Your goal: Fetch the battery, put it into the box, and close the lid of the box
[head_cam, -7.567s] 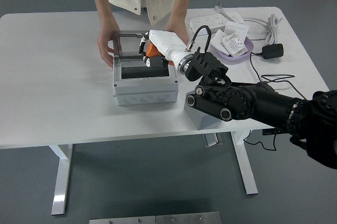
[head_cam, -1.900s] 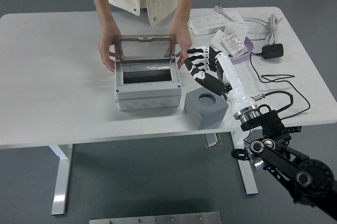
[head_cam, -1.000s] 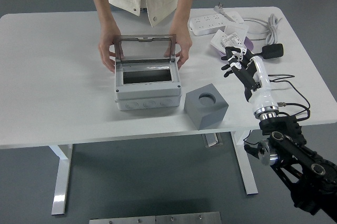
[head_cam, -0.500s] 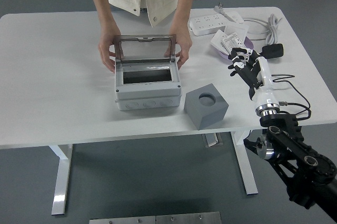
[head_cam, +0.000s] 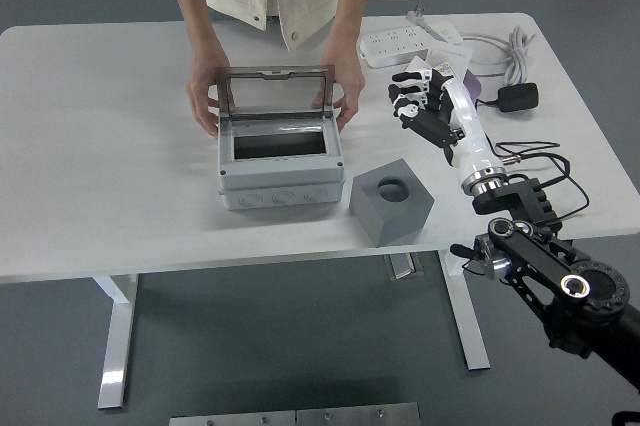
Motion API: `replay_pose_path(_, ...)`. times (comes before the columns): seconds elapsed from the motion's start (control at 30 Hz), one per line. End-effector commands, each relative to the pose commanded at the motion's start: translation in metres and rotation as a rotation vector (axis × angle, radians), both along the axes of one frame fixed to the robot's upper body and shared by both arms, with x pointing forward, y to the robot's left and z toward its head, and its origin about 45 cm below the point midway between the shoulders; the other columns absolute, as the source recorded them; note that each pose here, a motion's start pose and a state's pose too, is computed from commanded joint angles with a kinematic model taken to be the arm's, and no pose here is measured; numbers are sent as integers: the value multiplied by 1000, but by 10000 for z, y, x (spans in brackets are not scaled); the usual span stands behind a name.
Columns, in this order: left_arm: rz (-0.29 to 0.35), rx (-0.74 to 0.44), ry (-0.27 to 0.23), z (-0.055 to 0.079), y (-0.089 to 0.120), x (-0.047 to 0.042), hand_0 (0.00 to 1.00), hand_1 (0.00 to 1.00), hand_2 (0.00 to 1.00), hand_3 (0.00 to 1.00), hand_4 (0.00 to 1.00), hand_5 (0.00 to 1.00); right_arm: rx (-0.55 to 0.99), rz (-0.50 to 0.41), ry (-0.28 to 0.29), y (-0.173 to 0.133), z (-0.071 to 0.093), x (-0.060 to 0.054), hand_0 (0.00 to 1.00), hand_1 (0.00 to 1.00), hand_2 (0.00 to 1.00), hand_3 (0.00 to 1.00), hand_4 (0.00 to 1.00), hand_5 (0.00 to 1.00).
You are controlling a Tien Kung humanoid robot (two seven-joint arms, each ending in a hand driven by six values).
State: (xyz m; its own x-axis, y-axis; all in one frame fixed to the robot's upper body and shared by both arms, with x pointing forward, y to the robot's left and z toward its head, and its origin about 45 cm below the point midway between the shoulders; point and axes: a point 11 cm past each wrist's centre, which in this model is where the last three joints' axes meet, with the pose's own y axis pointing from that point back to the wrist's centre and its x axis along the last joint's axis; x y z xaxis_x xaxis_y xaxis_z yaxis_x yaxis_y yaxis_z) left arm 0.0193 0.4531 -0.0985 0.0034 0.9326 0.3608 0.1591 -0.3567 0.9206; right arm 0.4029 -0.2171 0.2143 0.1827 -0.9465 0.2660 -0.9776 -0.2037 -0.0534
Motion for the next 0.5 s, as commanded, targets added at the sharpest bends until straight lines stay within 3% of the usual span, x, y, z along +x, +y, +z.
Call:
replay_pose_path(0.17, -4, 7, -7, 19, 38, 46, 658, 751, 714, 794, 656, 271, -185, 90, 35, 247, 51, 212, 314, 413, 503, 574, 660, 291)
replay_pose_path(0.2, -5, 7, -8, 21, 41, 54, 658, 751, 713, 794, 656, 271, -225, 102, 39, 291, 70, 259, 568, 613, 643, 671, 633, 367)
replay_pose_path(0.37, -7, 9, -8, 28, 53, 70, 658, 751, 713, 794, 656, 271, -364, 122, 41, 416, 230, 491, 568, 613, 643, 671, 633, 367)
replay_pose_path(0.4, -8, 10, -8, 30, 56, 71, 658, 751, 712, 793, 656, 271, -380, 122, 36, 430, 278, 531, 887, 792, 800, 811, 835, 639)
replay_pose_path(0.5, -8, 13, -6, 35, 69, 72, 658, 751, 712, 793, 656, 271, -418, 123, 14, 469, 459, 649, 887, 792, 800, 811, 835, 639)
